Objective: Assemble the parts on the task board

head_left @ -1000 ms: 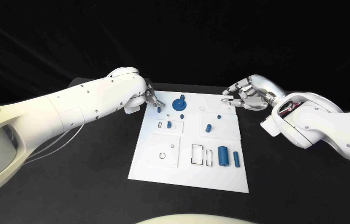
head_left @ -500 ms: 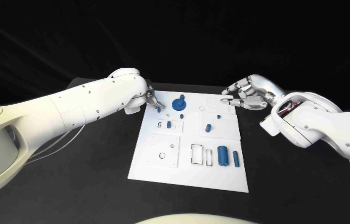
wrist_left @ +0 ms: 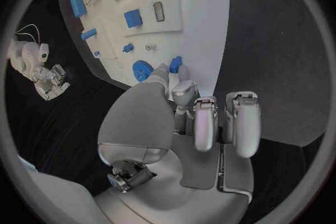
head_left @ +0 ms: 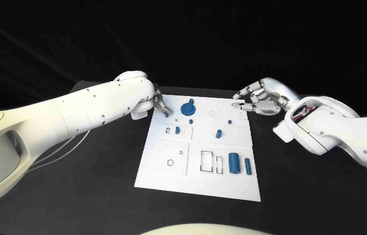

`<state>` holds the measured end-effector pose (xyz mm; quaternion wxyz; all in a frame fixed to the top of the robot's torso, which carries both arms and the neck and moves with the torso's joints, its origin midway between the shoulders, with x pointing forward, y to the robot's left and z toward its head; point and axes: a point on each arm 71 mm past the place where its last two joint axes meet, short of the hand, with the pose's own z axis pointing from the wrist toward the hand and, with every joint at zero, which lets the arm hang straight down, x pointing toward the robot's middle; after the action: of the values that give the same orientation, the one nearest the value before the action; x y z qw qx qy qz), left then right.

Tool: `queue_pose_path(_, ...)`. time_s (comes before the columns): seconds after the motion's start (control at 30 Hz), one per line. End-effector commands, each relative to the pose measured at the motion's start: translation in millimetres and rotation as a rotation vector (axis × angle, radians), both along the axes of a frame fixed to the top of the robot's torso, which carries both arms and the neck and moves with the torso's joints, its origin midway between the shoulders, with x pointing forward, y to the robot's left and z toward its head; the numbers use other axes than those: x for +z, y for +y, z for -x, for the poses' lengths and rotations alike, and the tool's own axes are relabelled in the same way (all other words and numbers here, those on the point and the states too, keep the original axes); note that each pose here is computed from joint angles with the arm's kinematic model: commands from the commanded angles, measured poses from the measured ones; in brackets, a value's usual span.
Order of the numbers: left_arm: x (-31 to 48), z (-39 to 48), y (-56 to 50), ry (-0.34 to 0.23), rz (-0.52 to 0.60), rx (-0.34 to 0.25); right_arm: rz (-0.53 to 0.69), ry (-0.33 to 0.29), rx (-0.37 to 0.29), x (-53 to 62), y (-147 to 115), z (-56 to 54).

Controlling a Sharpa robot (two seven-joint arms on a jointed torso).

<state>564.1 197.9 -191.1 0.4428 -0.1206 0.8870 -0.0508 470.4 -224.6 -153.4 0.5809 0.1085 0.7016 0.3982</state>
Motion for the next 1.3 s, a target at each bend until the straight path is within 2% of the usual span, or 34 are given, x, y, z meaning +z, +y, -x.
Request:
queue_pose_path(0.03, -0.3, 0.4, -3.6, 0.006, 0.020, -0.017, 0.005, 0.002, 0.013, -0.6, 1.3, 0.5)
queue_pose_path(0.43, -1.0, 0.9, -3.4, 0.018, 0.055, -0.017, 0.007, 0.002, 0.013, -0.7, 1.2, 0.3)
queue_pose_path(0.7, 0.2, 4.2, 1.4, 0.016, 0.125, 0.004, 0.008, 0.002, 0.011, -0.8, 0.5, 0.2)
queue_pose_path(0.83, 2.0, 8.9, 4.7, 0.013, 0.175, 0.019, 0.008, 0.002, 0.010, -0.9, 0.0, 0.1)
queue_pose_path(1.03, 7.5, 23.5, 9.7, 0.007, 0.264, 0.037, 0.009, 0.002, 0.007, -1.0, -1.0, 0.1)
queue_pose_path(1.3, 14.2, 40.2, 13.1, -0.043, 0.310, 0.013, 0.009, 0.003, 0.006, -1.4, -1.4, 0.2)
